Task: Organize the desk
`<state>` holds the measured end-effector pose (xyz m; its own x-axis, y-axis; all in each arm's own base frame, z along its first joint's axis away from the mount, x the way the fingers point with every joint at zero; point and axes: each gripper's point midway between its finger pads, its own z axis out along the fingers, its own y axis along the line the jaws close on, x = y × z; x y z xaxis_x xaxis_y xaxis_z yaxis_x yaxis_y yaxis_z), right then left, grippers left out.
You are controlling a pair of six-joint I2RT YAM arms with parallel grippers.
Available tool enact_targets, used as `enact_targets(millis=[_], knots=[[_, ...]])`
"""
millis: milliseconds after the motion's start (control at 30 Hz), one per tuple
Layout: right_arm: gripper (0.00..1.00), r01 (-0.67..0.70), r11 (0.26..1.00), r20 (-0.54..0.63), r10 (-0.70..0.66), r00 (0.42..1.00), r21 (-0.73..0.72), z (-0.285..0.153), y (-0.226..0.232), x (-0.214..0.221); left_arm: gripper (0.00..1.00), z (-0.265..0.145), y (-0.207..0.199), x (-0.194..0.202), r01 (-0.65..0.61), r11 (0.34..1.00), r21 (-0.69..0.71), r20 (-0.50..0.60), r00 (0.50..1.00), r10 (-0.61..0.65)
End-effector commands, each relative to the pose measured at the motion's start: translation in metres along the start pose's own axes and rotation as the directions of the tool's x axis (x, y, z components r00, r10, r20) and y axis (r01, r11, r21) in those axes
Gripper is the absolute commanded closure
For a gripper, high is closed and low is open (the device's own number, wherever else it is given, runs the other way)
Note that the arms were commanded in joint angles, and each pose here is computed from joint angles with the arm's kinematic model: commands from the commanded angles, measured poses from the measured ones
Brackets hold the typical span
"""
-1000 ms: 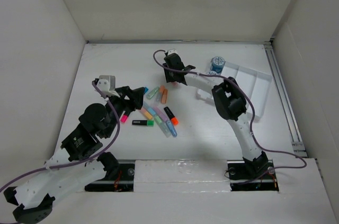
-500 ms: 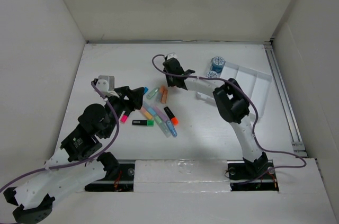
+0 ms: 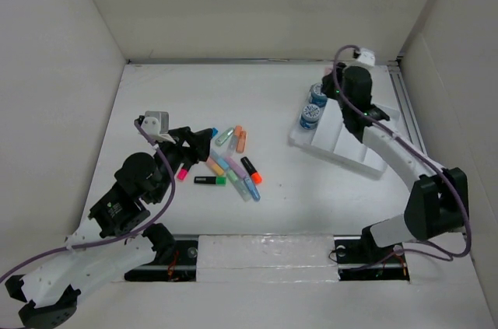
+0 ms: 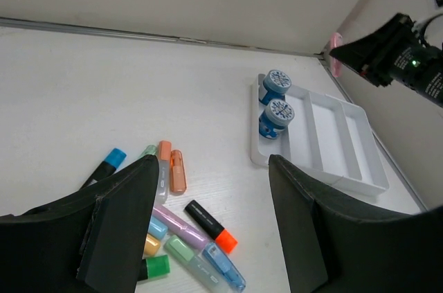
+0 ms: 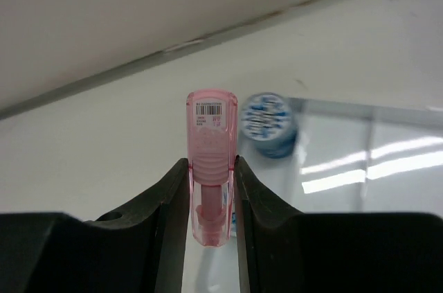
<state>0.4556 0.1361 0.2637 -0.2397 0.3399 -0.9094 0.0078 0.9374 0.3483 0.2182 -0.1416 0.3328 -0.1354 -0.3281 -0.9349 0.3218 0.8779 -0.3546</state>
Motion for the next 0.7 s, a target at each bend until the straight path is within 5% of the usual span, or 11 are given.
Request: enact_targets(millis=[0,400,667], knots=[[0.86,-0.113,0.988,-0.07,0.12,0.99,0.103,0.011,-0.068,0.041,0.4,0.002,-0.004,-0.004,0.013,1.0,0.019,0.025,1.0,-0.014],[0.78,-0.153,0.976,-0.191,0.182,0.965,0.156,0.053,-0.126,0.076,0.4,0.007,-0.003,0.001,0.0,1.0,0.001,0.01,1.0,0.0],[0.32,-0.149,0.972,-0.145,0.176,0.974,0.182,0.048,-0.13,0.054,0.4,0.008,-0.002,0.002,-0.002,1.0,-0.005,0.006,1.0,0.002]])
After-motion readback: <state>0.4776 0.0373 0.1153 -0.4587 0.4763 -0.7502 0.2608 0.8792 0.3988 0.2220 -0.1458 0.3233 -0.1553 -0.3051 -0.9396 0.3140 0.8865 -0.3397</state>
